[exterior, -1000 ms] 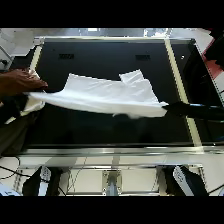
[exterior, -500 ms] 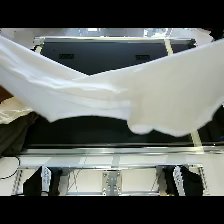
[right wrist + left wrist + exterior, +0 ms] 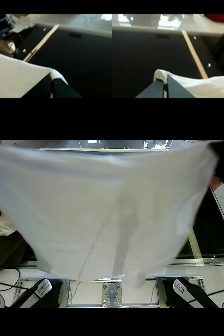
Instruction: Fold the shirts.
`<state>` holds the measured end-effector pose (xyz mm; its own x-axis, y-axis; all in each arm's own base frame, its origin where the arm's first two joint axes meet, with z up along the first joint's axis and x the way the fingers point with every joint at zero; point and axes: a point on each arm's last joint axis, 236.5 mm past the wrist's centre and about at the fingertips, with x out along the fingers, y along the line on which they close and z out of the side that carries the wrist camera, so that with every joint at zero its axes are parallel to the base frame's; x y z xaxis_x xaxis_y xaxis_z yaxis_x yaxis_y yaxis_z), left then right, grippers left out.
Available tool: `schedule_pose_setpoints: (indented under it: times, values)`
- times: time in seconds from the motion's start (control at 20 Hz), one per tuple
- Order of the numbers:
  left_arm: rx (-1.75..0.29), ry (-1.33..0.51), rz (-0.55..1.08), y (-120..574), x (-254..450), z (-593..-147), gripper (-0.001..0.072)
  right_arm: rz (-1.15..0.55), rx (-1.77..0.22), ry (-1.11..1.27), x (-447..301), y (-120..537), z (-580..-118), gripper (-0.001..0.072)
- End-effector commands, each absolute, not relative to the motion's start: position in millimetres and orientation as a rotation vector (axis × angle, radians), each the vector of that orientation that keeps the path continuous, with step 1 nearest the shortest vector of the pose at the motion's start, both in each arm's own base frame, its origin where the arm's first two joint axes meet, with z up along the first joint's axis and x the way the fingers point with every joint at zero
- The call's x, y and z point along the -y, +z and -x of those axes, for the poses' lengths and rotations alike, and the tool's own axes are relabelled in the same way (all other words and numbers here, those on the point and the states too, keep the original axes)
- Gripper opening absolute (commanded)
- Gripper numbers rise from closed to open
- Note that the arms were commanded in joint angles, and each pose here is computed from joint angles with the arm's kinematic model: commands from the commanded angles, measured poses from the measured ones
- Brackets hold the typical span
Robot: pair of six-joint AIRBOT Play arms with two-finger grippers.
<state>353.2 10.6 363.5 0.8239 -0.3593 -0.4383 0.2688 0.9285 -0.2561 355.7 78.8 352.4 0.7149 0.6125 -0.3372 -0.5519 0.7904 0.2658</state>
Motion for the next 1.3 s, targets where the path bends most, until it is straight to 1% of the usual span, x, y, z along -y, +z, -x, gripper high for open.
schedule_pose_setpoints:
  times: [0.0, 0.1, 0.15, 0.25, 0.3, 0.4, 0.5, 0.6, 0.7, 0.85, 0.95, 1.05, 1.15, 1.25]
  values:
    - [-0.982, -0.284, 0.018, 210, -1, -397, 0.0009, -0.143, -0.867, 0.660, -99, 187, -395, 0.0011]
    - [-1.160, -0.162, -0.145, 127, -13, -431, 0.0010, -0.086, -0.967, 0.567, -94, 110, -420, 0.0011]
    - [-1.206, -0.050, -0.196, 94, -30, -452, 0.0010, -0.097, -0.988, 0.525, -89, 79, -435, 0.0011]
    - [-1.215, 0.117, -0.256, 46, -62, -489, 0.0009, -0.163, -0.996, 0.430, -72, 36, -468, 0.0011]
    - [-1.198, 0.162, -0.262, 28, -71, -504, 0.0009, -0.188, -0.986, 0.392, -62, 20, -484, 0.0011]
    - [-1.155, 0.203, -0.255, 6, -80, -526, 0.0009, -0.208, -0.974, 0.338, -49, -7, -510, 0.0011]
    - [-1.066, 0.228, -0.201, 3, -83, -550, 0.0010, -0.220, -0.945, 0.314, -44, -19, -536, 0.0011]
    - [-0.971, 0.246, -0.129, 13, -83, -568, 0.0010, -0.249, -0.892, 0.283, -39, -14, -565, 0.0011]
    - [-0.970, 0.244, -0.128, 13, -83, -568, 0.0009, -0.252, -0.852, 0.274, -36, -3, -582, 0.0011]
    - [-0.968, 0.237, -0.133, 15, -78, -568, 0.0011, -0.230, -0.839, 0.303, -40, 17, -586, 0.0011]
    - [-0.994, 0.213, -0.176, 19, -72, -561, 0.0010, -0.209, -0.868, 0.343, -47, 26, -577, 0.0011]
    - [-1.062, 0.193, -0.221, 24, -65, -542, 0.0011, -0.146, -0.935, 0.374, -51, 28, -557, 0.0011]
    - [-1.097, 0.192, -0.216, 26, -61, -527, 0.0011, -0.059, -1.074, 0.402, -51, 16, -524, 0.0010]
    - [-1.125, 0.171, -0.191, 18, -55, -510, 0.0011, -0.009, -1.205, 0.370, -39, -3, -493, 0.0010]
